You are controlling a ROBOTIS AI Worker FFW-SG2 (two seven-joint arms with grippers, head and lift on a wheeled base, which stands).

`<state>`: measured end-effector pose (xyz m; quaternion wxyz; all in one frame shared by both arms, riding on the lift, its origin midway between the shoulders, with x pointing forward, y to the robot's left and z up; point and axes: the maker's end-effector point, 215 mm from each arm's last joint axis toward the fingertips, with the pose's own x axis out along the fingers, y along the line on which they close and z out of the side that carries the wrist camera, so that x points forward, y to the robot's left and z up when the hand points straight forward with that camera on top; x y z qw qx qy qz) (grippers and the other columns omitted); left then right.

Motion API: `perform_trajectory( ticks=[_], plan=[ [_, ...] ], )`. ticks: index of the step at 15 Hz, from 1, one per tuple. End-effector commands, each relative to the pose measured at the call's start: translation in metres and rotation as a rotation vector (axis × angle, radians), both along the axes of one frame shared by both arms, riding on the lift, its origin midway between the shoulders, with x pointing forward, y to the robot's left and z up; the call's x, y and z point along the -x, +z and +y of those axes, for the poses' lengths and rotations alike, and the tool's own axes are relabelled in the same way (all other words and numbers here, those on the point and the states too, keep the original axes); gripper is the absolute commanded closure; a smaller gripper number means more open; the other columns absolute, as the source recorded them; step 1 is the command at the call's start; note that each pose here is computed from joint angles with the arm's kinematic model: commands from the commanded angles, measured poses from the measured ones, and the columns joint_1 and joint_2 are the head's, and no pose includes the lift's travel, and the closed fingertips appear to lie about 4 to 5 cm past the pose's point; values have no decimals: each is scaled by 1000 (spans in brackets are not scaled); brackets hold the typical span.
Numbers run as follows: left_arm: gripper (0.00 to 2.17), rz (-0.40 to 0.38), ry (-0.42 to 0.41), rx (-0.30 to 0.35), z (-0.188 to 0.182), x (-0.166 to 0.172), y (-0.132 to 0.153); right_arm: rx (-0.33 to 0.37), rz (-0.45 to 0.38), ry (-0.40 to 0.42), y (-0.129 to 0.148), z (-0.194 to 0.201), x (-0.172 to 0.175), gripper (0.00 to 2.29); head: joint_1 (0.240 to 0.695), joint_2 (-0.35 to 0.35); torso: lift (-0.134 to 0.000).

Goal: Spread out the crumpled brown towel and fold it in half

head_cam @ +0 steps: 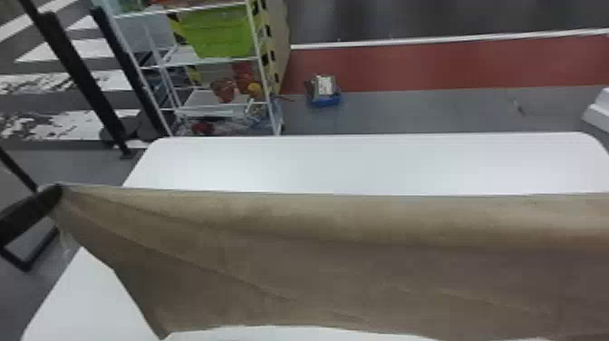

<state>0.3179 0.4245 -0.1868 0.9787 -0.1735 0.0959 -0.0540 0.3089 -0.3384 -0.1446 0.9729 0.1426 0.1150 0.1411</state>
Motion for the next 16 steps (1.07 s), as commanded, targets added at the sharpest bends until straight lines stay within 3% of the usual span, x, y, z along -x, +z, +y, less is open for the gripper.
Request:
perform_trajectory(
  ticks=[1,5,6,11,16],
  plan=[
    [1436,6,5,12,3,6,-1,-5,-10,-3,4,-3,7,1656,695,161,-124],
    [1436,-4,24,15,9,1,1,-9,9,-31,-3,-13,4,1656,695,166,-124],
    [1436,23,17,28,7,-7,-14,-3,33,-38,-12,-13,-3,1656,695,165,-124],
    [1436,171,-4,-5,-18,-57,-81,-23,295,-78,-120,-7,-44,1656,695,118,-124],
    [1436,156,-3,-37,-23,-82,-93,39,228,-106,-136,-24,-104,1652,695,86,-124]
  ],
)
